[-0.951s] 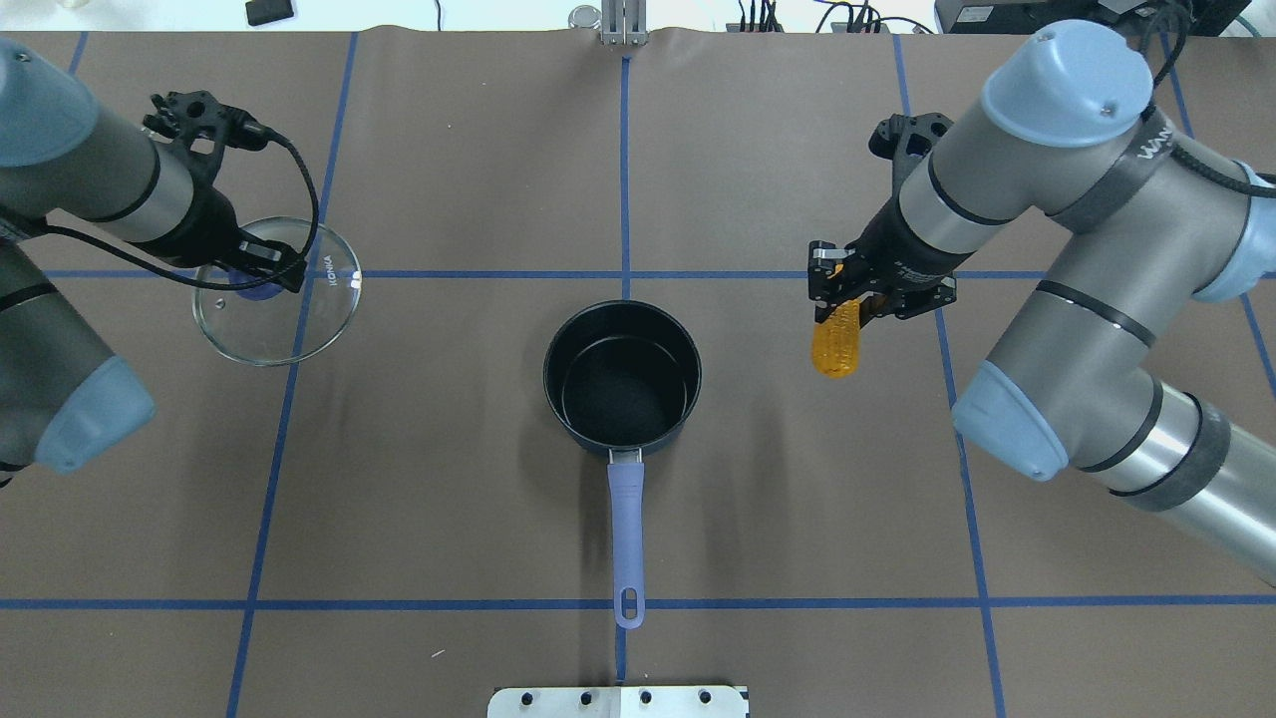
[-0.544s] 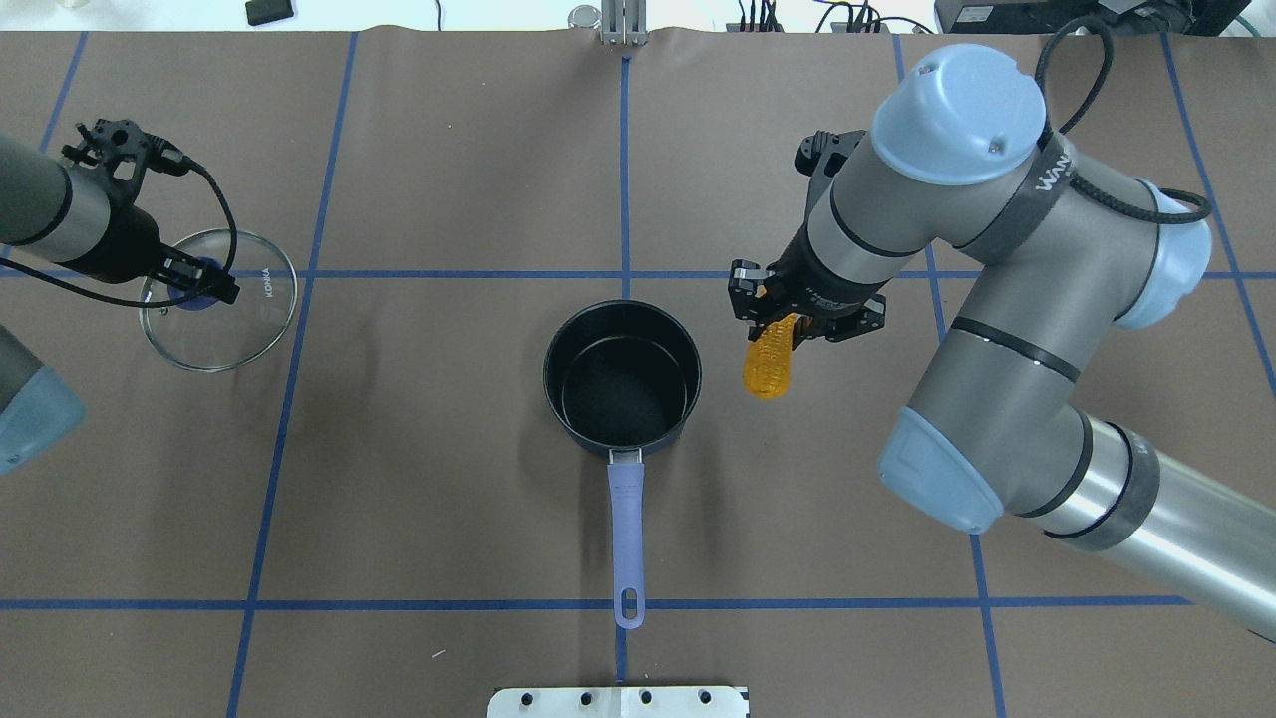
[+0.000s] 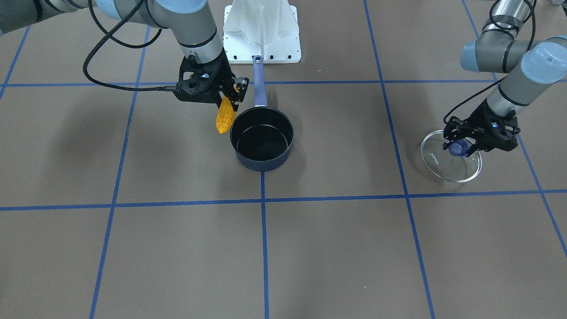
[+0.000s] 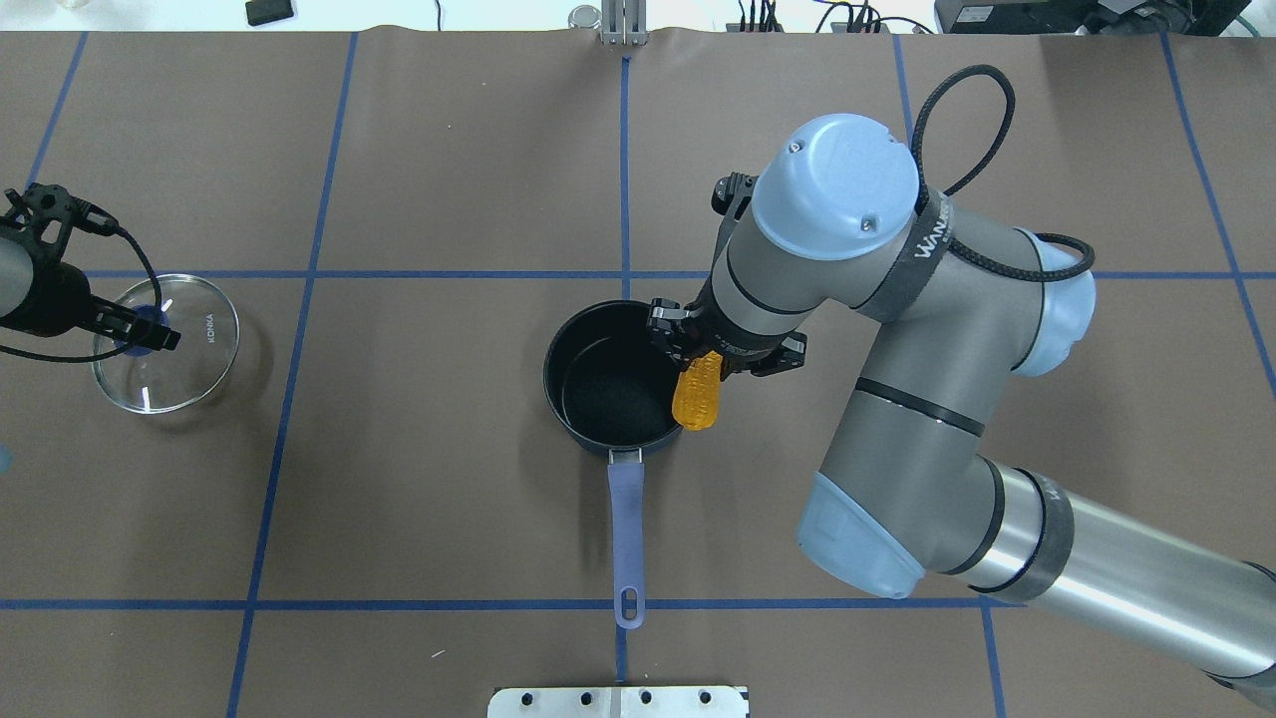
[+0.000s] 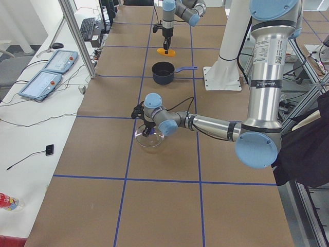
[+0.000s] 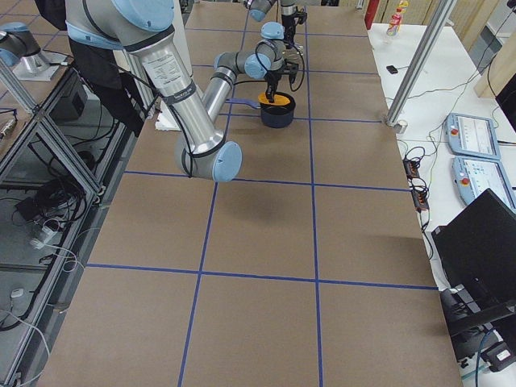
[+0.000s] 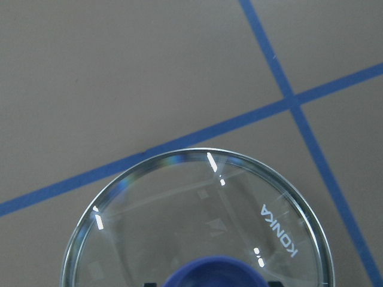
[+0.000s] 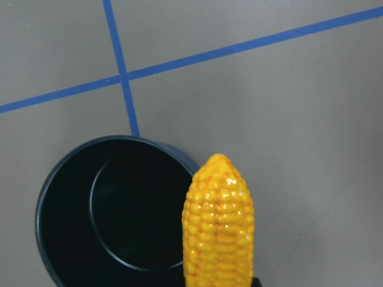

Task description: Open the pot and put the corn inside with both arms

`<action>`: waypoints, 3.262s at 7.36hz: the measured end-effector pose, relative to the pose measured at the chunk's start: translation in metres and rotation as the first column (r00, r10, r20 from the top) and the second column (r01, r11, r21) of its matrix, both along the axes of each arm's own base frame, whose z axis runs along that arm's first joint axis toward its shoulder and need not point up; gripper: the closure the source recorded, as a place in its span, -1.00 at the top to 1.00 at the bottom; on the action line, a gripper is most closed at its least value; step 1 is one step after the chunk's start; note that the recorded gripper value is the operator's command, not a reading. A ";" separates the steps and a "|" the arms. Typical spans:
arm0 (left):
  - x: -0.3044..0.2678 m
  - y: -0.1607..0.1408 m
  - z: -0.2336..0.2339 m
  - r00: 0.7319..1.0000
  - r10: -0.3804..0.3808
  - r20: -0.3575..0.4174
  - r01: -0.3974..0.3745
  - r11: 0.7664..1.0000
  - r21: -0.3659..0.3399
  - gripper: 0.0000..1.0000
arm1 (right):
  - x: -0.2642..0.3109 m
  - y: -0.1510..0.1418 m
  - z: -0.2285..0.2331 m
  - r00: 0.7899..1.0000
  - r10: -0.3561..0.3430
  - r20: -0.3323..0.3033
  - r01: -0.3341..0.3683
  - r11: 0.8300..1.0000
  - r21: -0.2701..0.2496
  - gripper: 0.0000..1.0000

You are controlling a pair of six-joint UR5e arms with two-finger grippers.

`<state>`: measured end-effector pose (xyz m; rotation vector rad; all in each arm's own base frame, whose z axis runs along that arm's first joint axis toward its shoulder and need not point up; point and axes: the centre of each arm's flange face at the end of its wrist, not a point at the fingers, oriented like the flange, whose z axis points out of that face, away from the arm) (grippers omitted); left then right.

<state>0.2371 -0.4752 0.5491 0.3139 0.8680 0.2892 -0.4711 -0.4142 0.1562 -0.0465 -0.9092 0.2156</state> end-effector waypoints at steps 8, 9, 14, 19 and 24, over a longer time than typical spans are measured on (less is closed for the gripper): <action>-0.003 0.007 0.029 1.000 0.008 0.019 -0.007 1.000 -0.031 0.31 | -0.031 -0.015 -0.015 1.000 0.008 -0.021 -0.008 1.000 0.001 -0.66; -0.003 0.007 0.030 1.000 0.008 0.020 -0.007 0.999 -0.031 0.61 | -0.032 -0.015 -0.015 1.000 0.008 -0.021 -0.008 1.000 0.001 -0.66; -0.007 0.006 0.011 1.000 0.008 -0.014 -0.008 1.000 -0.002 0.96 | -0.054 -0.016 0.000 0.999 0.004 -0.042 -0.004 1.000 0.003 -0.65; -0.040 0.000 -0.006 0.995 0.009 -0.095 -0.012 0.999 -0.034 0.96 | -0.090 -0.006 0.009 0.999 0.006 -0.053 -0.005 1.000 0.030 1.00; -0.083 -0.012 -0.004 0.992 -0.008 -0.129 0.003 0.999 -0.043 0.96 | 0.041 -0.100 0.064 0.995 -0.049 -0.086 0.064 0.980 0.188 1.00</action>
